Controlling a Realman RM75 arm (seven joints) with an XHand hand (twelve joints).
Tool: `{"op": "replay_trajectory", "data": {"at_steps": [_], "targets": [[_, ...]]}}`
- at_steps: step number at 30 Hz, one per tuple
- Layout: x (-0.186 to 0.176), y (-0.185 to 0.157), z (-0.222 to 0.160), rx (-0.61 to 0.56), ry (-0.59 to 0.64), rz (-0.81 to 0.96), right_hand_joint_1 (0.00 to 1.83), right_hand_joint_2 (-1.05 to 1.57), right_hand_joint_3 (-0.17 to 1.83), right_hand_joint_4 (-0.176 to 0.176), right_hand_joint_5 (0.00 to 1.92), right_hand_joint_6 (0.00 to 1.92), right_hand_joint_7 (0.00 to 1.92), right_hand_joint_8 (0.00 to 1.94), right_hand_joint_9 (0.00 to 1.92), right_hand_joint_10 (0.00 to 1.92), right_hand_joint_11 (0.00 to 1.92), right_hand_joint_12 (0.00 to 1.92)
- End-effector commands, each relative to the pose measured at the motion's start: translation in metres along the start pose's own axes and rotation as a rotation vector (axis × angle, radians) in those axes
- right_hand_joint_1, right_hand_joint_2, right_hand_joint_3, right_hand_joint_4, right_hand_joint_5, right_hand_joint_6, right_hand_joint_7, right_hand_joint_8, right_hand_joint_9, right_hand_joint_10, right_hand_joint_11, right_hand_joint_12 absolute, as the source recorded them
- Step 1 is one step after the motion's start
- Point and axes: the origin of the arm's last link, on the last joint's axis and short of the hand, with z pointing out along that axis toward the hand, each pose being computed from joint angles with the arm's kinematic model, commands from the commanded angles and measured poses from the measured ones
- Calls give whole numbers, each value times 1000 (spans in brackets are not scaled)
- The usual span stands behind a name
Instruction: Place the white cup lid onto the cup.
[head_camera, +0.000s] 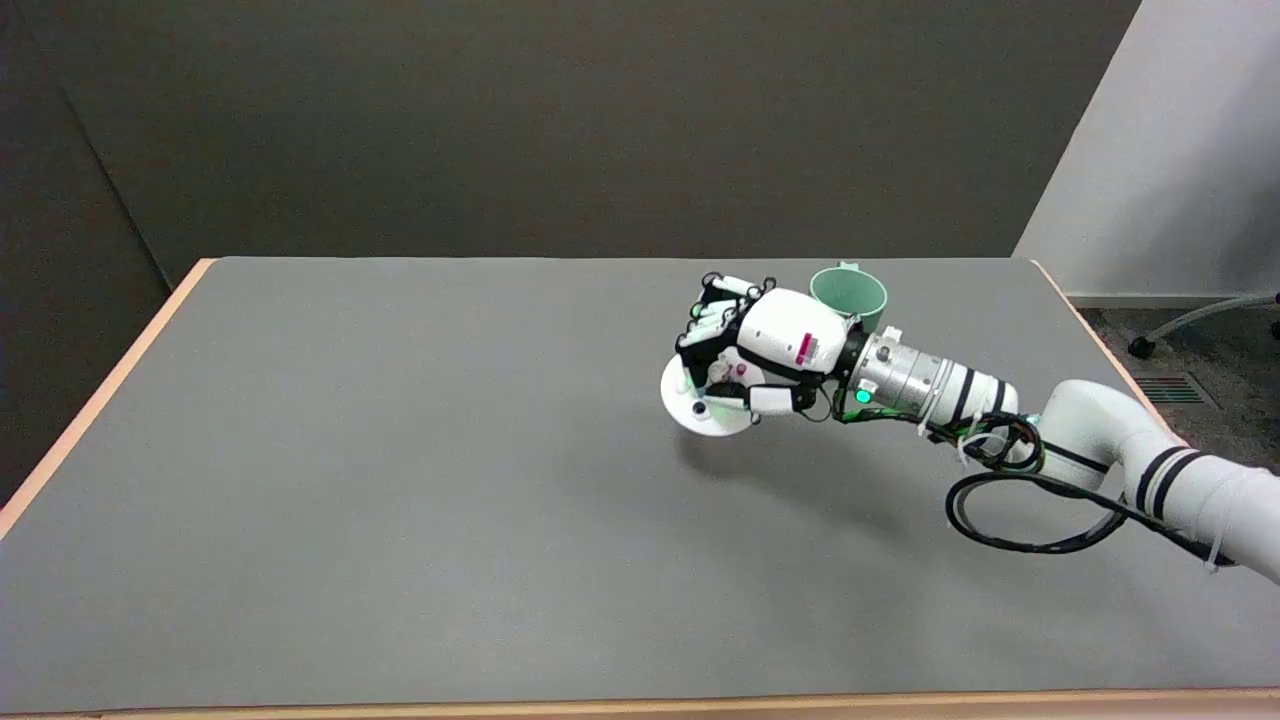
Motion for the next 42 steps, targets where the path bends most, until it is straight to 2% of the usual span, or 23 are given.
{"op": "replay_trajectory", "data": {"at_steps": [1,19,42], "targets": [[31,26,-6,-54,19,-76,1145,1193,105,22,725,1307,766,1401,528,871,62,1270],[55,47,-5,-142,21,-121,1146,1191,109,21,724,1306,769,1397,552,856,117,1270],[78,76,-8,-274,37,-78,1158,1164,125,18,744,1270,816,1328,635,814,226,1302]]}}
